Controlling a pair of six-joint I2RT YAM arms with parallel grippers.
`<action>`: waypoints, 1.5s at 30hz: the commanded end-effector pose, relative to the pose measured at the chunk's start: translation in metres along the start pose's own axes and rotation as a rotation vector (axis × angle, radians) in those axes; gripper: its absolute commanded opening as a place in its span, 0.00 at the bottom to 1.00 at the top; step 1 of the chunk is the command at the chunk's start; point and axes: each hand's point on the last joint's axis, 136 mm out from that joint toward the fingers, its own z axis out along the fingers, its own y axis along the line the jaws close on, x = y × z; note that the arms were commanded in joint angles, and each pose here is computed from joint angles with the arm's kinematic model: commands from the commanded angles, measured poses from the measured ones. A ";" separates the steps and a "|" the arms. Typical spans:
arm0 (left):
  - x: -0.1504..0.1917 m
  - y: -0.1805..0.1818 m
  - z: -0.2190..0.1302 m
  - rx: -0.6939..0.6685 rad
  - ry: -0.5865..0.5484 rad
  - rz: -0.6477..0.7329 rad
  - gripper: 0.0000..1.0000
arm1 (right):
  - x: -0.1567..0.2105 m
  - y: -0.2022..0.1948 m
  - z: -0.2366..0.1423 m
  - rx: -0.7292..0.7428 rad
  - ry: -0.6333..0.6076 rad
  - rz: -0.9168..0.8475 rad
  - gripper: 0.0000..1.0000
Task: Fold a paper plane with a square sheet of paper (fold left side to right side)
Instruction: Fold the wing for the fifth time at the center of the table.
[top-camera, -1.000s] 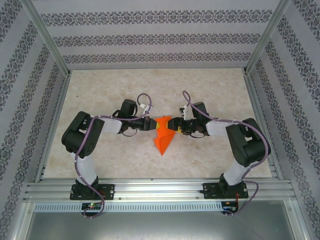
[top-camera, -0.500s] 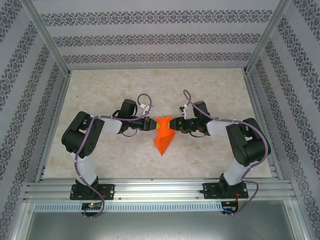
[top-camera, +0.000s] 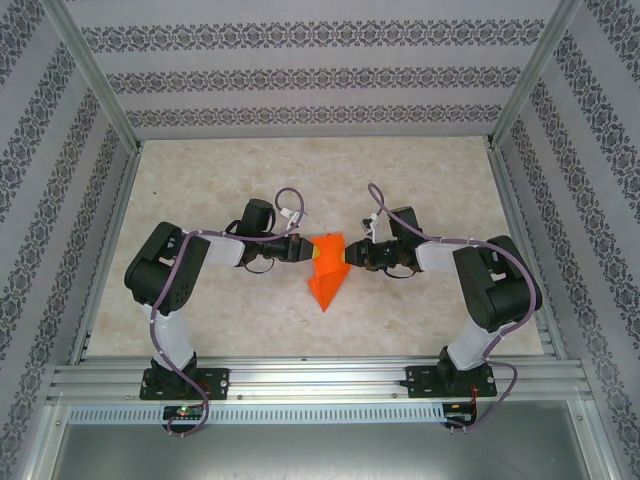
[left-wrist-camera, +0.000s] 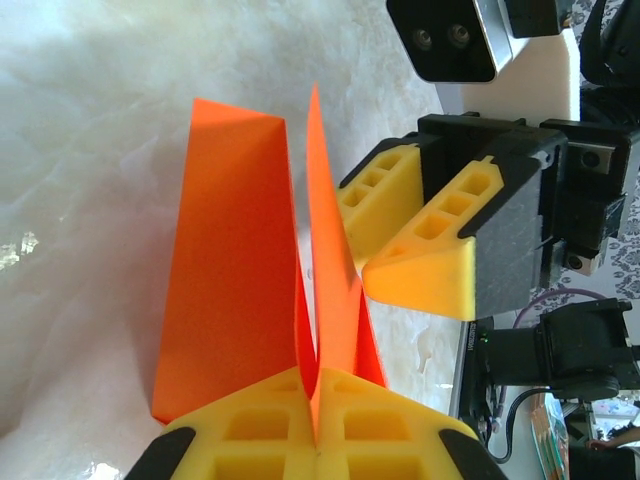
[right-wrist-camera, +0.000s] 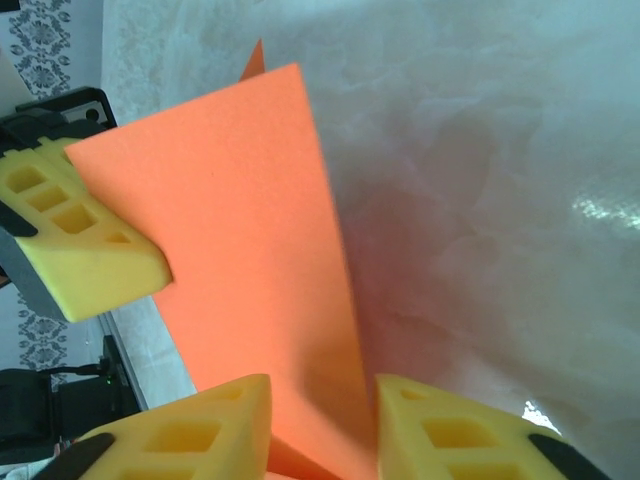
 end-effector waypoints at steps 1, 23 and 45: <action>-0.008 0.005 0.000 -0.012 -0.006 0.033 0.00 | 0.004 -0.006 -0.001 -0.010 0.012 -0.001 0.25; -0.034 -0.020 -0.053 -0.275 -0.118 0.061 0.55 | 0.010 -0.012 -0.007 0.050 0.022 0.055 0.03; 0.071 -0.040 -0.022 -0.385 -0.024 -0.223 0.64 | 0.013 -0.013 -0.024 0.139 -0.033 0.200 0.03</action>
